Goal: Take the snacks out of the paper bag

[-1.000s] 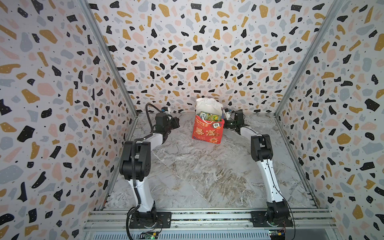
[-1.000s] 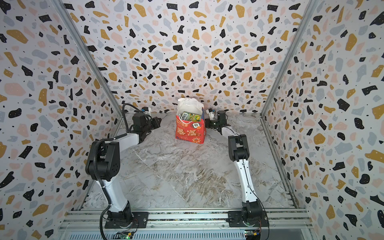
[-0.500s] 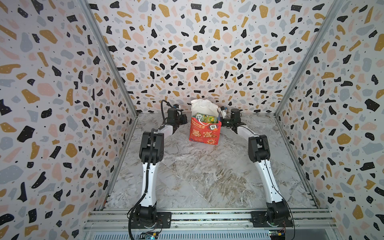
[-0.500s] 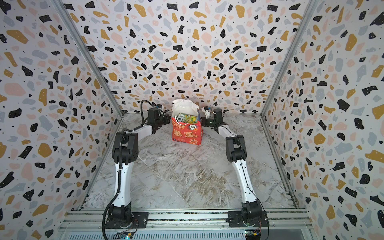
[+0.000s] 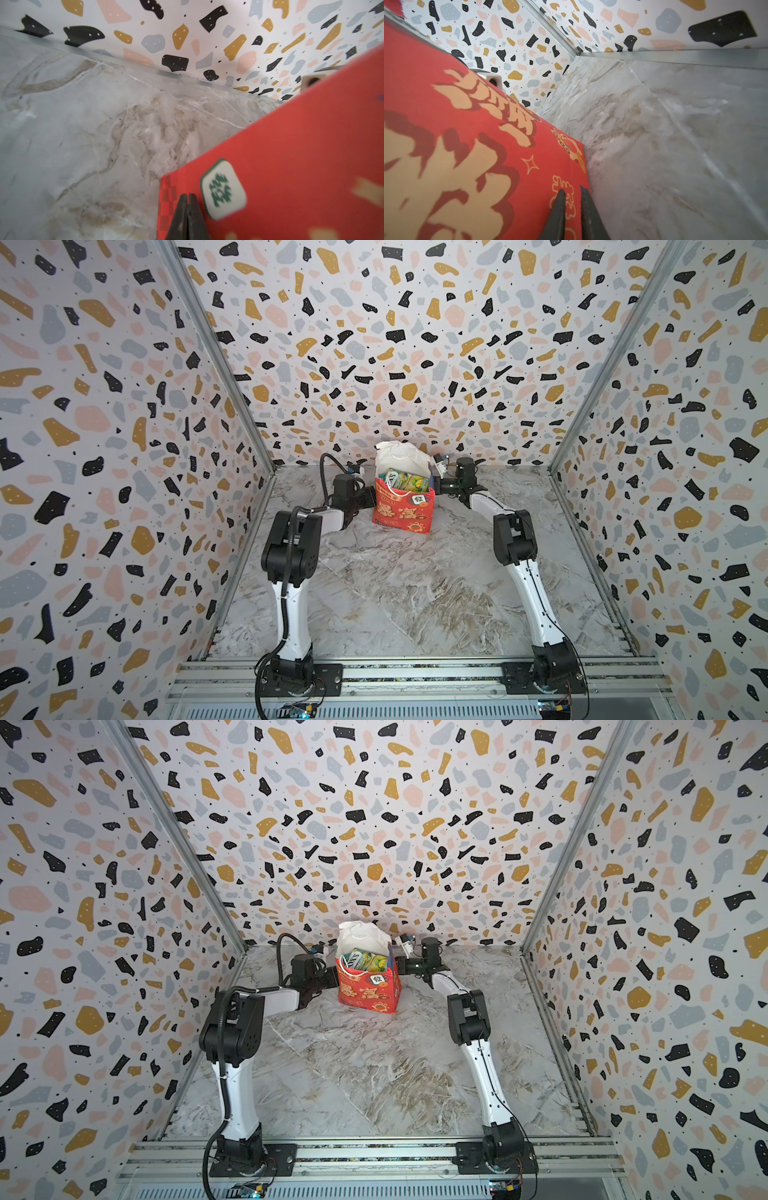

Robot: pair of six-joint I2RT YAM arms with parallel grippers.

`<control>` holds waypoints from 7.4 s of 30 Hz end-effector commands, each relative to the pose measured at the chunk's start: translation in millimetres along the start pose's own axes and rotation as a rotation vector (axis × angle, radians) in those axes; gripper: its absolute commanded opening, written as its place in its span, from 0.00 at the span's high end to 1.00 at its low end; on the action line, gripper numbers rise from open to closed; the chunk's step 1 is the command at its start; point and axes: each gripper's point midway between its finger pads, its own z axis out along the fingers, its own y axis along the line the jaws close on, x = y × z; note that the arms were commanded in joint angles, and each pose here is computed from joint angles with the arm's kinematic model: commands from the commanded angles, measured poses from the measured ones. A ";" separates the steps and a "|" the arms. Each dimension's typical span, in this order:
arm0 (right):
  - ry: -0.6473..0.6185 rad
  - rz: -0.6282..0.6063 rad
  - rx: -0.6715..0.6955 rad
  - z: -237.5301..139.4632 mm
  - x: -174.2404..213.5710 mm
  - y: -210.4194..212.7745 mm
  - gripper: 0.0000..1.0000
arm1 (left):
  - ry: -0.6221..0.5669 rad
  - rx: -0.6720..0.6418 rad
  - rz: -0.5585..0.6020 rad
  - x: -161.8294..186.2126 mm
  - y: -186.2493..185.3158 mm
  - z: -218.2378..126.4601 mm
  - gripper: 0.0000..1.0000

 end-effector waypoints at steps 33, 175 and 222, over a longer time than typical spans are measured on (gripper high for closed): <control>-0.297 -0.335 0.666 -215.3 -120.5 179.2 0.25 | -0.598 -0.169 0.136 -82.0 -100.7 -276.5 0.02; -0.202 -0.830 0.410 -97.7 33.0 355.2 1.00 | 0.040 0.024 0.383 127.1 -251.2 -139.5 0.27; -0.221 -0.814 0.458 -106.3 30.2 343.4 1.00 | -0.114 -0.060 0.530 75.1 -237.2 -202.0 1.00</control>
